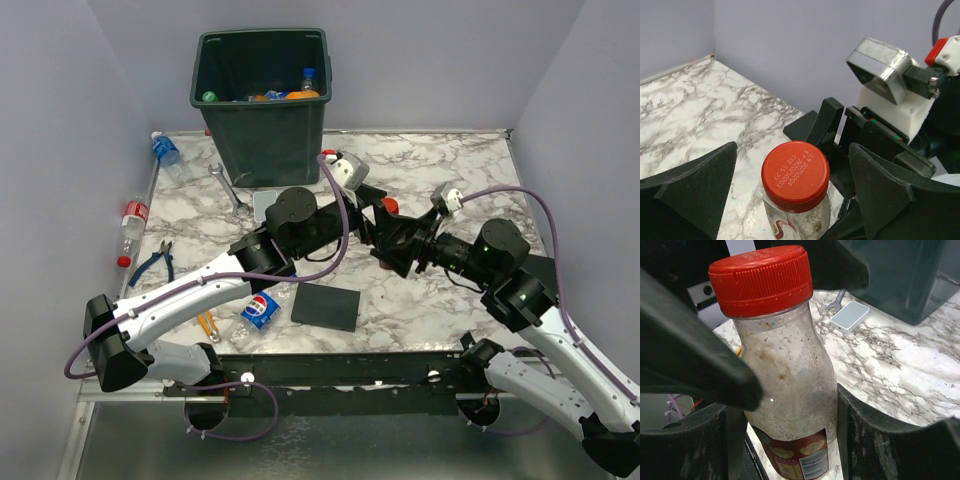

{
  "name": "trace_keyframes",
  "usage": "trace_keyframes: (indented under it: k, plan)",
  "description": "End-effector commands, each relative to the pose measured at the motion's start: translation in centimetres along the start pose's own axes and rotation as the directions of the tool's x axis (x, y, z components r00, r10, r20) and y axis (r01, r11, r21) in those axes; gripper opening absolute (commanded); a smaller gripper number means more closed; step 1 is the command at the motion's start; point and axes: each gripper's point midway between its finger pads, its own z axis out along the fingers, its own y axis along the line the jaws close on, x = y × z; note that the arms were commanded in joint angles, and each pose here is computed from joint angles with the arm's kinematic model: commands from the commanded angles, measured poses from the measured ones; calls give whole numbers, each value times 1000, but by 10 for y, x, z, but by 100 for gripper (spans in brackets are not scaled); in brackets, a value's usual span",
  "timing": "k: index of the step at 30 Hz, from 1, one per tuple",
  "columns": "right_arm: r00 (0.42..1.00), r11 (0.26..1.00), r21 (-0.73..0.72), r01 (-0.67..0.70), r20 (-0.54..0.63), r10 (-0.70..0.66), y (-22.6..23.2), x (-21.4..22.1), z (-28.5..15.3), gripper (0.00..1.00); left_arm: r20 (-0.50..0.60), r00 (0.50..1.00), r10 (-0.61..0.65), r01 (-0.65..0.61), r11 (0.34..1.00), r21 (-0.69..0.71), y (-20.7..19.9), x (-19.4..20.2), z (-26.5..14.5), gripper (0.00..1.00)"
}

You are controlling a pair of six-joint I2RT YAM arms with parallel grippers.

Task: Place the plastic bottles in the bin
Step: Pick up the plastic bottle at the center of the board, then place the plastic bottle in the trash bin.

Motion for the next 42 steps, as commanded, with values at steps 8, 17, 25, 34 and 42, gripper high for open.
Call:
trace_keyframes:
  k: [8, 17, 25, 34, 42]
  plan:
    - [999, 998, -50, -25, 27, 26, 9, 1, 1, 1, -53, 997, -59, 59, 998, -10, 4, 16, 3, 50]
    - [999, 994, -93, -49, -10, 49, 17, 3, 1, 85, -15, 999, -40, 39, 998, -56, 15, 12, 7, 0]
    - [996, 979, -187, -77, 38, 85, 45, -38, -12, 100, 166, 982, 92, -36, 951, -309, 83, -77, -15, 0]
    - [987, 994, -106, -21, 158, 38, 43, -65, -38, 100, 298, 850, 434, -175, 767, -617, 162, -229, -48, 0]
    - [962, 981, 94, -170, 232, 144, -1, -28, -41, 100, 385, 629, 675, -224, 632, -741, 231, -294, -36, 0]
